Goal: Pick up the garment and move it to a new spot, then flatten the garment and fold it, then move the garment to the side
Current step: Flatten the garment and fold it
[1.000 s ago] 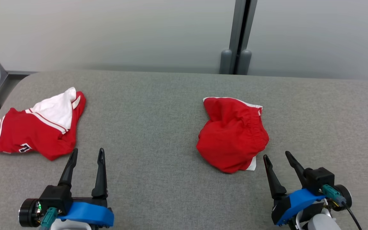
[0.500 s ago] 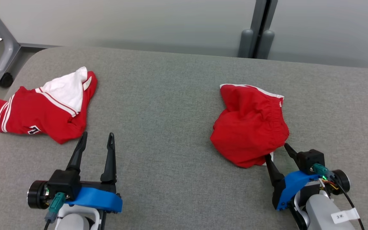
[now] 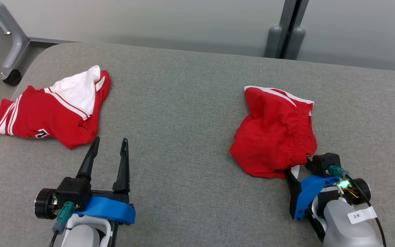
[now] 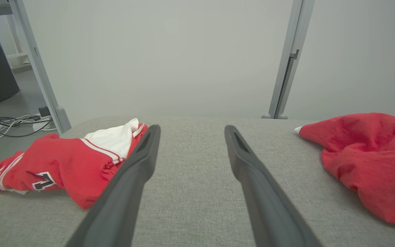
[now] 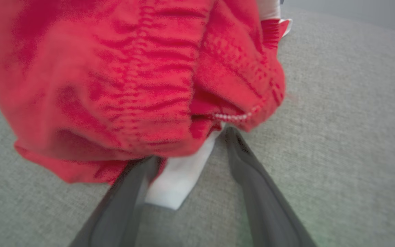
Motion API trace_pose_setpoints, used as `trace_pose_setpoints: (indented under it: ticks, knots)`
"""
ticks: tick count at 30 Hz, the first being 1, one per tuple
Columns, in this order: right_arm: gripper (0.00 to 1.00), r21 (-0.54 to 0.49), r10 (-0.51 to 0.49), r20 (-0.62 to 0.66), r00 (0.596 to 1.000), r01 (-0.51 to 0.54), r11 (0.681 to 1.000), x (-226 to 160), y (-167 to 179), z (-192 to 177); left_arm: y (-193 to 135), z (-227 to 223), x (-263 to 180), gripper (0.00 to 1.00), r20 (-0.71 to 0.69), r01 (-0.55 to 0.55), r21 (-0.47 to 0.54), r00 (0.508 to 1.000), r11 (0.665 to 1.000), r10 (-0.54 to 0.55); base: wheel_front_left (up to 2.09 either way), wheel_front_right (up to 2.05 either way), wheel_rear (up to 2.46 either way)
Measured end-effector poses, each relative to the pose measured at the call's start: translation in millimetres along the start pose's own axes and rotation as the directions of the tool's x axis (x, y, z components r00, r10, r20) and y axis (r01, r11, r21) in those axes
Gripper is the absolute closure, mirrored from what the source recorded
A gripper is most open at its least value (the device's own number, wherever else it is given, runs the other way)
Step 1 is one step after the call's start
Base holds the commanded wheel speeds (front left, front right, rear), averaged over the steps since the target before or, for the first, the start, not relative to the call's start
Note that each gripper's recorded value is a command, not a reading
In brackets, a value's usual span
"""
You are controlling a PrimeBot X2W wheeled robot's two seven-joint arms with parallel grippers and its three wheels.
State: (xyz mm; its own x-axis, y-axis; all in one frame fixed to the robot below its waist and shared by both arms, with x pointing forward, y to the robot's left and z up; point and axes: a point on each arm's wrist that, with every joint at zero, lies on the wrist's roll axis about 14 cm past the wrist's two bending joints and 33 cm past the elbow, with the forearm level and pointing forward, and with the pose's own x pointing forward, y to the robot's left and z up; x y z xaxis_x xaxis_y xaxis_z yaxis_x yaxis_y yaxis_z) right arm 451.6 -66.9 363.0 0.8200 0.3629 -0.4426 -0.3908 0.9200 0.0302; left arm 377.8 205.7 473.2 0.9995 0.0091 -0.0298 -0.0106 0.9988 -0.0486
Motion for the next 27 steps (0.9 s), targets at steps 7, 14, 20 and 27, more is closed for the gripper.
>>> trace_pose_setpoints:
  ticks: [7,14,20,27]
  knots:
    - [1.00,0.059,-0.055,0.032,0.998,0.053,0.997,-9,-17,8,-9,0,4,0.00,0.002,0.026,-0.007,1.000,1.000,-0.026,0.00,0.00,0.00]
    - [1.00,0.107,-0.221,0.115,0.968,0.209,0.972,-52,-83,14,-30,4,10,0.00,0.018,0.085,-0.021,0.996,0.996,-0.085,0.00,0.00,0.00]
    - [1.00,0.145,-0.358,0.190,0.914,0.334,0.931,-96,-133,21,-49,5,13,0.00,0.026,0.138,-0.034,0.990,0.990,-0.137,0.00,0.00,0.00]
    - [1.00,0.150,-0.385,0.317,0.866,0.355,0.923,-119,-143,54,-56,11,14,0.00,0.043,0.157,-0.042,0.987,0.987,-0.155,0.00,0.00,0.00]
